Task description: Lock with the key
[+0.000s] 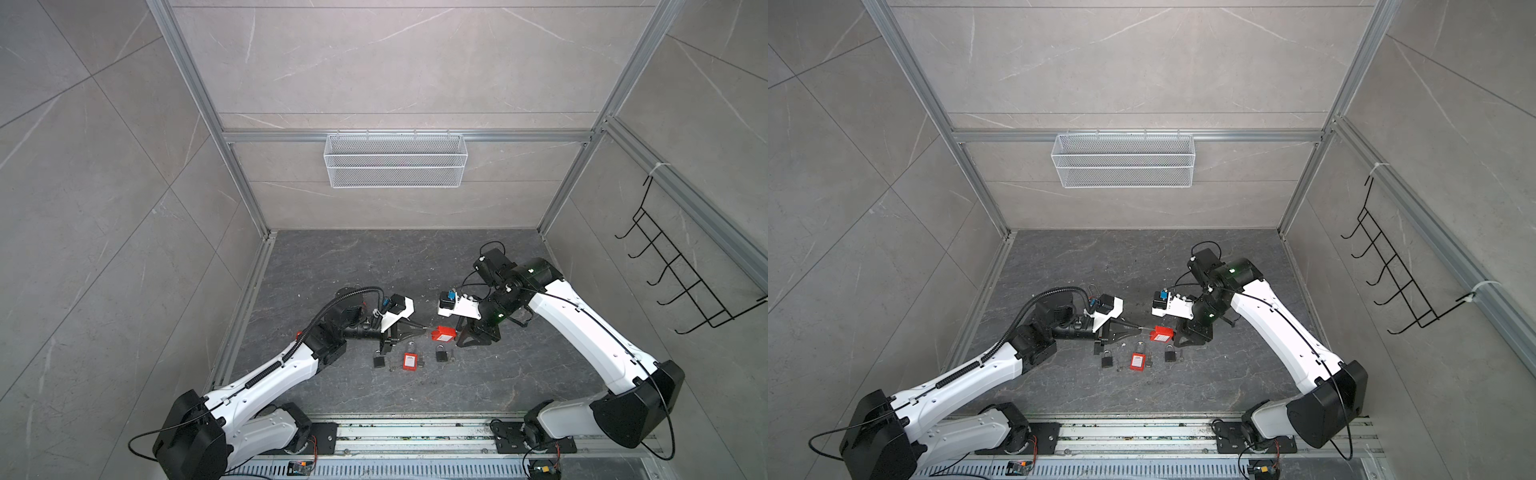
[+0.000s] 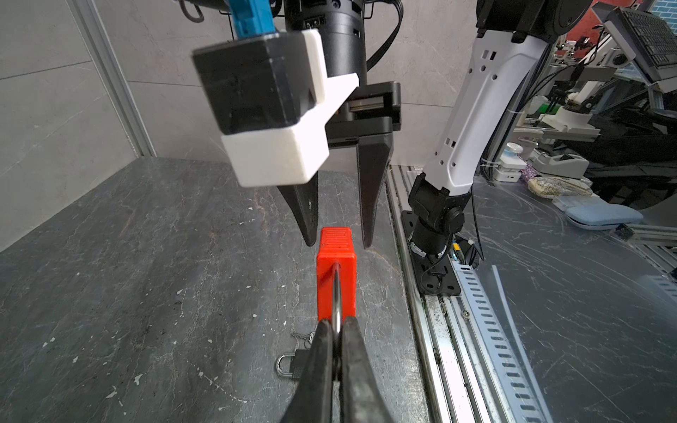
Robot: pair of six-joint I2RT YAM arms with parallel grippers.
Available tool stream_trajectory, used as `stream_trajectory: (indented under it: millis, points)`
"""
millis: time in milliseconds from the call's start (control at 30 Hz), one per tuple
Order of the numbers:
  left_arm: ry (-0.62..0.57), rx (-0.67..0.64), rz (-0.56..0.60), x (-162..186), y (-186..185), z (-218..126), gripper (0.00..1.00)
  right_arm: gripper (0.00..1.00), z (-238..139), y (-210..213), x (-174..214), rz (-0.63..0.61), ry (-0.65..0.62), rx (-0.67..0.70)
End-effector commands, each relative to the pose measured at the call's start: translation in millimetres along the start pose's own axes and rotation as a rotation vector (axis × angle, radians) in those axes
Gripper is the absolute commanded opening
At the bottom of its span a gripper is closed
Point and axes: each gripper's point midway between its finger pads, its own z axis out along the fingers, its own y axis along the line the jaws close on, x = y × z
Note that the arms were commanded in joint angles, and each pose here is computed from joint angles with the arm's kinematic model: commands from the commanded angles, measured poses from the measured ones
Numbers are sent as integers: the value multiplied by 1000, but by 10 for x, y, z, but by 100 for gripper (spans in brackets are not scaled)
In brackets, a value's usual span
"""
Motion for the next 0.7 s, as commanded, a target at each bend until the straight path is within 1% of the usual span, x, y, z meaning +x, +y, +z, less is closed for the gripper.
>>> stream_trajectory:
  millis: [0,133,233,467,600,667]
  points:
    - [-84,13,86,-327,-55,-47,0,49,-38,110,-29,29,-9,-50]
    - [-84,12,84,-319,-51,-45,0,50,-87,97,-117,24,-42,-33]
    - [-88,16,80,-321,-48,-36,0,50,-111,78,-194,-24,-71,19]
    - [-99,31,68,-326,-46,-3,0,50,-69,69,-340,-146,-63,122]
    - [-99,36,63,-319,-53,0,0,48,-63,73,-408,-192,-61,153]
    - [-99,38,61,-317,-59,1,0,45,-52,84,-424,-205,-62,151]
